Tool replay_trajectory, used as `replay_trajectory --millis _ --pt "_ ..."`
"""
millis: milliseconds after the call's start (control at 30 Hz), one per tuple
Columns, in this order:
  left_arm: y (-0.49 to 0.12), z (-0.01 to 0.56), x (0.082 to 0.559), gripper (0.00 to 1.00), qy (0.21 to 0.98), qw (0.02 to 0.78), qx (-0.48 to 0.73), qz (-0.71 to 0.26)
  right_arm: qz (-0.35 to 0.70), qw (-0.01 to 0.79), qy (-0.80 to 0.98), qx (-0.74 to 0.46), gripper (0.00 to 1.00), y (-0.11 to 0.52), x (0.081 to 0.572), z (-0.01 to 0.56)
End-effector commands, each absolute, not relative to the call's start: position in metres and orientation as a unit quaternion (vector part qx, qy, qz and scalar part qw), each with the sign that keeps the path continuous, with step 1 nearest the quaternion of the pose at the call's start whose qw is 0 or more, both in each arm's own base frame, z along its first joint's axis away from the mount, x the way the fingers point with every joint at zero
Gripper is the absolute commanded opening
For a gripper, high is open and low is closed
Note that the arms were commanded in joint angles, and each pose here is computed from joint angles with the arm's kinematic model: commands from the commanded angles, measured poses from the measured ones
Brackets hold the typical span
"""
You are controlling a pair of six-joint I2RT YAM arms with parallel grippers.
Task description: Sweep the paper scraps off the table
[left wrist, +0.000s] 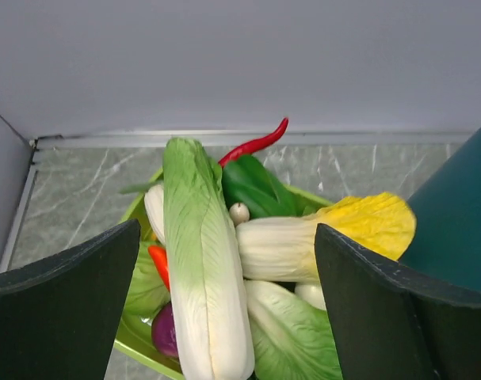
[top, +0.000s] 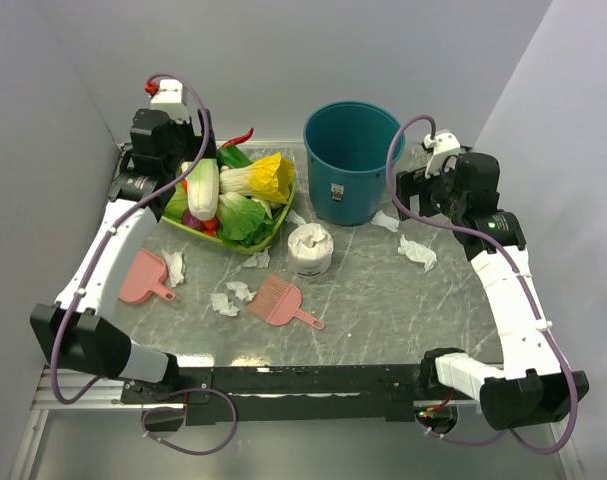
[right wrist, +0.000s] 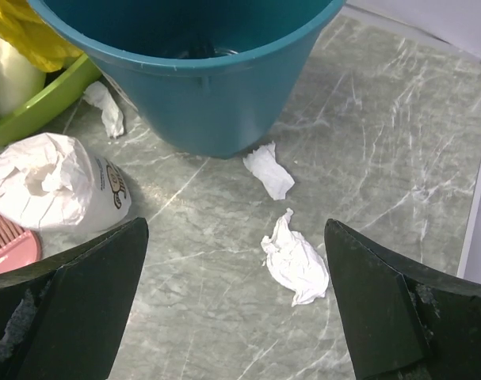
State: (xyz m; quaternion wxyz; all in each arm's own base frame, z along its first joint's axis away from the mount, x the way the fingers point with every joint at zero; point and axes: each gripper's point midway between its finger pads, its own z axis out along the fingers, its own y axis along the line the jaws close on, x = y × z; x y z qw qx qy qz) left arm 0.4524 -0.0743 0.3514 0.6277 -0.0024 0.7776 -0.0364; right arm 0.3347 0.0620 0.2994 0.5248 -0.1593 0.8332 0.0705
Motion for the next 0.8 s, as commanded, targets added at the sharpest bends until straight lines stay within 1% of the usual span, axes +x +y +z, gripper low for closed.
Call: replay_trajectory --millis 0,67,100,133,167,200,233,267,300,367,400,433,467,533,567,600,633,667,767 --pt "-0.073 0.376 0.445 0.95 0.755 0.655 0.003 -0.033 0.076 0.556 0.811 -0.167 1.0 0.067 0.331 0.327" --pt "-0.08 0.383 0.436 0.95 0.748 0.661 0.04 -0.042 0.078 0.555 0.807 -0.186 1.0 0.07 0.327 0.325" --pt "-0.083 0.376 0.432 0.95 0.751 0.657 0.061 -0.041 0.079 0.555 0.805 -0.194 1.0 0.072 0.325 0.325" --pt "-0.086 0.376 0.427 0.94 0.747 0.656 0.105 -0.033 0.079 0.557 0.801 -0.204 1.0 0.074 0.322 0.325" --pt "-0.099 0.385 0.412 0.93 0.732 0.663 0.149 -0.057 0.085 0.552 0.797 -0.23 1.0 0.081 0.316 0.321" --pt "-0.105 0.377 0.403 0.91 0.729 0.656 0.182 -0.063 0.087 0.558 0.788 -0.245 1.0 0.085 0.31 0.323" --pt "-0.11 0.377 0.394 0.91 0.717 0.657 0.225 -0.061 0.092 0.558 0.782 -0.261 1.0 0.089 0.306 0.322" --pt "-0.124 0.384 0.375 0.91 0.695 0.661 0.268 -0.091 0.096 0.551 0.776 -0.291 1.0 0.097 0.299 0.314" --pt "-0.13 0.375 0.366 0.91 0.693 0.651 0.292 -0.101 0.098 0.551 0.771 -0.304 1.0 0.1 0.293 0.312" --pt "-0.14 0.359 0.342 0.92 0.695 0.618 0.347 -0.123 0.098 0.539 0.762 -0.346 1.0 0.109 0.282 0.3" --pt "-0.15 0.356 0.33 0.91 0.688 0.602 0.378 -0.148 0.1 0.53 0.761 -0.361 1.0 0.111 0.275 0.294" --pt "-0.151 0.332 0.313 0.9 0.708 0.553 0.408 -0.159 0.1 0.519 0.763 -0.372 1.0 0.113 0.271 0.285" --pt "-0.155 0.322 0.305 0.89 0.715 0.529 0.424 -0.172 0.095 0.512 0.759 -0.39 1.0 0.113 0.267 0.279" --pt "-0.157 0.308 0.285 0.86 0.721 0.484 0.458 -0.192 0.105 0.484 0.762 -0.418 1.0 0.118 0.251 0.26" --pt "-0.154 0.286 0.265 0.84 0.745 0.43 0.466 -0.209 0.105 0.473 0.758 -0.436 1.0 0.12 0.246 0.253" --pt "-0.154 0.277 0.255 0.81 0.746 0.409 0.478 -0.218 0.111 0.467 0.753 -0.45 0.99 0.125 0.238 0.249" --pt "-0.152 0.267 0.248 0.79 0.744 0.393 0.496 -0.217 0.116 0.449 0.757 -0.461 1.0 0.126 0.23 0.236" --pt "-0.151 0.25 0.229 0.78 0.752 0.358 0.504 -0.23 0.115 0.441 0.754 -0.473 0.99 0.127 0.225 0.23" --pt "-0.147 0.216 0.206 0.76 0.752 0.323 0.527 -0.229 0.123 0.419 0.75 -0.496 0.97 0.133 0.212 0.208"
